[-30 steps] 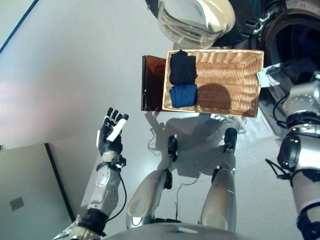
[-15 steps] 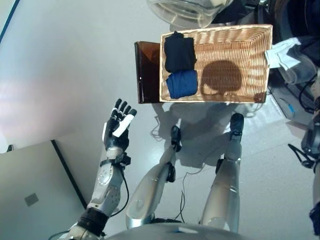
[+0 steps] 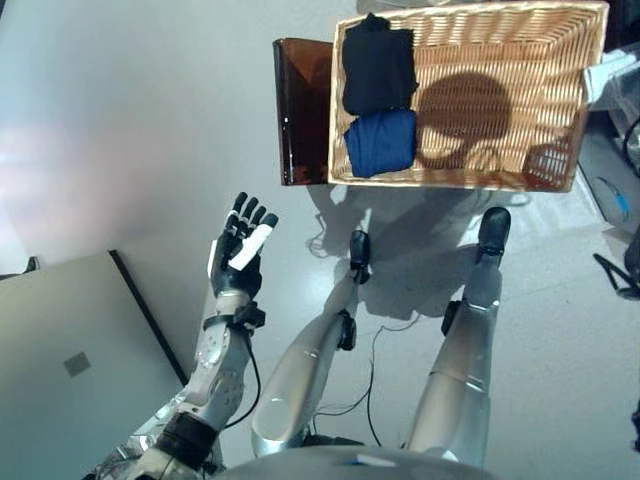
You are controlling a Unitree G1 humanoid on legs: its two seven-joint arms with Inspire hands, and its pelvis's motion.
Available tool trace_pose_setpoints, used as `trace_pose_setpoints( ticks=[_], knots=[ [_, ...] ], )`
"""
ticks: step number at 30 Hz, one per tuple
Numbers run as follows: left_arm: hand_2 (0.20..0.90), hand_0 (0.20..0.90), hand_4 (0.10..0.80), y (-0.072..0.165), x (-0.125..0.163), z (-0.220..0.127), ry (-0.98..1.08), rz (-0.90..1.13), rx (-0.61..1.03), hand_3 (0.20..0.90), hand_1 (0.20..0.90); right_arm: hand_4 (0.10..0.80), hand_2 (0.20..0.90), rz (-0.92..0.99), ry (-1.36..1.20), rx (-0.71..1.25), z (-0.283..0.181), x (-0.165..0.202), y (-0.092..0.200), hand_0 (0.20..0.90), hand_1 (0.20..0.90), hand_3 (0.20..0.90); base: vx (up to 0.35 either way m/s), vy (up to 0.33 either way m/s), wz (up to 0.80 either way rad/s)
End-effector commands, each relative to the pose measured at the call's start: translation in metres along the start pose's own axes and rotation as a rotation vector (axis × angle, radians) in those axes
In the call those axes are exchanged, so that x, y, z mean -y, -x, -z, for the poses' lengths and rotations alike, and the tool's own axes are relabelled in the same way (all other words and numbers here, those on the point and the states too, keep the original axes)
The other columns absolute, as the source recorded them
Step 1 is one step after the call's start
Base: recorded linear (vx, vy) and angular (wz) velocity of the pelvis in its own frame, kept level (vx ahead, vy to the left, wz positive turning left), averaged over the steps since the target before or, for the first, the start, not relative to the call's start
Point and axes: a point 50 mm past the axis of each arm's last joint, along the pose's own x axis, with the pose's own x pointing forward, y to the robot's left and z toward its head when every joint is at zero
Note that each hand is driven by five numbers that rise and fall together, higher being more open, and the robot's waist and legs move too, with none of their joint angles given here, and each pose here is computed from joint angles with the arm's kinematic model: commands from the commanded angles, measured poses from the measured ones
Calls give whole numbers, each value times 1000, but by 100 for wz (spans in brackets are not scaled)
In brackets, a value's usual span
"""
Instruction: Pick up the clothes and place them into the washing machine
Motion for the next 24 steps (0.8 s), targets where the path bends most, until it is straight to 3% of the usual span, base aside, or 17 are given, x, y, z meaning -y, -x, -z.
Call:
trace_pose_setpoints(
  ticks=[1,3,4,24],
  knots=[
    [900,900,800,-3,9,-45,-10,72,216,900,900,327,238,-82,-12,375,-99,-31,11,238,238,238,-6,9,6],
    [900,900,800,-3,10,-45,-7,67,221,900,900,518,505,-75,-5,375,-99,-31,12,505,505,505,-2,2,2],
    [900,900,800,-3,8,-48,-13,60,231,900,900,800,900,-47,87,400,-97,-30,11,900,900,900,0,0,0],
    [900,900,800,-1,6,-56,-28,46,266,900,900,800,900,52,461,503,-75,-26,10,900,900,900,-6,2,0]
  ],
)
